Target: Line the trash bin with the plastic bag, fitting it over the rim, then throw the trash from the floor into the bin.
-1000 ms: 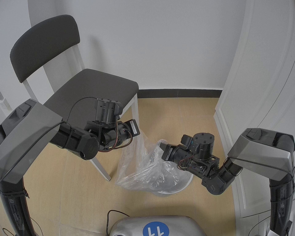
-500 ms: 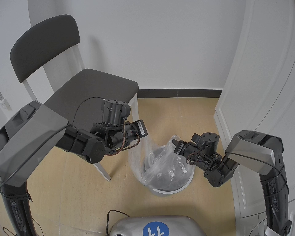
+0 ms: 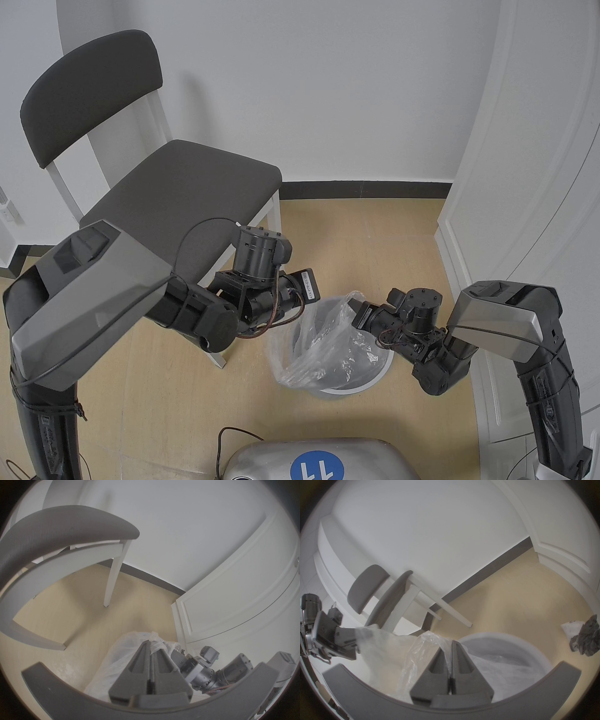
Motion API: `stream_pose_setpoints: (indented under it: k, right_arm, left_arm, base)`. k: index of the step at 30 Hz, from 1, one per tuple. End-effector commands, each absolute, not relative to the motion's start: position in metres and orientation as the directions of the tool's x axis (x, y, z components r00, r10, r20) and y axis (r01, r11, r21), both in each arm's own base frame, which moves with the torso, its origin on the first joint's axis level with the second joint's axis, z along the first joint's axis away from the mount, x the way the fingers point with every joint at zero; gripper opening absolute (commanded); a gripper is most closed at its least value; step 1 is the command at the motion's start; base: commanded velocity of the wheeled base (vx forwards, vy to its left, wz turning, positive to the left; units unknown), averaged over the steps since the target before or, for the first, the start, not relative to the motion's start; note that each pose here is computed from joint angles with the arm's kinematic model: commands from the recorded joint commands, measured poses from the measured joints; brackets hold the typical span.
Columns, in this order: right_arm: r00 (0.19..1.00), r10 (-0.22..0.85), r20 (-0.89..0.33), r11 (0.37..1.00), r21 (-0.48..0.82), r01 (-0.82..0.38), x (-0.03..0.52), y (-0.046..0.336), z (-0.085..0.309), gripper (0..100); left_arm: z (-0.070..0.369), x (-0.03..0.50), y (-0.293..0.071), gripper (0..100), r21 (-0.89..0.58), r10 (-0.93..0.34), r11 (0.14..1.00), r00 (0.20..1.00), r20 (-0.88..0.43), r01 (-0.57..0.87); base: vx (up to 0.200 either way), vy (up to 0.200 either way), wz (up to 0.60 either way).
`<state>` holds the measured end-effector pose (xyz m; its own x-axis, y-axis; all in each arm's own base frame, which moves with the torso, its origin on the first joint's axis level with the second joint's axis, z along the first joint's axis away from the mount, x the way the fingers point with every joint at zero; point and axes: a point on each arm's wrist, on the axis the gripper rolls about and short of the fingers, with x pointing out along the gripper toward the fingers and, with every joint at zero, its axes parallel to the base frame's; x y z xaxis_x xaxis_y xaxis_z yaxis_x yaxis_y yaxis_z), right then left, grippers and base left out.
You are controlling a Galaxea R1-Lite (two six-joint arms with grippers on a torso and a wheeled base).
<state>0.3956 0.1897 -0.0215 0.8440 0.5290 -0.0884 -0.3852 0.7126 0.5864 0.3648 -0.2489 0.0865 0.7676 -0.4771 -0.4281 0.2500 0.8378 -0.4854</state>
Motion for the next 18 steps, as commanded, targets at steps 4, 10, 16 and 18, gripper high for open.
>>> stream_pose_setpoints:
  k: [4, 10, 16, 18]
  right_arm:
    - [0.807, 0.579, -0.117, 0.69, 0.597, -0.409, 0.373, 0.207, -0.033, 0]
    - [0.833, 0.528, -0.164, 0.728, 0.593, -0.345, 0.358, 0.173, -0.025, 0]
    - [0.853, 0.468, -0.232, 0.769, 0.582, -0.264, 0.339, 0.137, -0.023, 0]
    - [0.858, 0.446, -0.254, 0.786, 0.57, -0.24, 0.333, 0.126, -0.021, 0]
  left_arm:
    - [0.05, 0.36, -0.269, 0, -0.465, -0.491, 0.846, 0.722, -0.487, 0.261]
    - [0.038, 0.372, -0.287, 0, -0.468, -0.506, 0.838, 0.718, -0.478, 0.28]
    - [0.027, 0.375, -0.313, 0, -0.471, -0.54, 0.822, 0.701, -0.467, 0.319]
    - [0.025, 0.375, -0.324, 0, -0.471, -0.552, 0.817, 0.69, -0.468, 0.333]
  base:
    - [0.0, 0.0, 0.0]
    - [0.0, 0.0, 0.0]
    - [0.0, 0.0, 0.0]
    - [0.0, 0.0, 0.0]
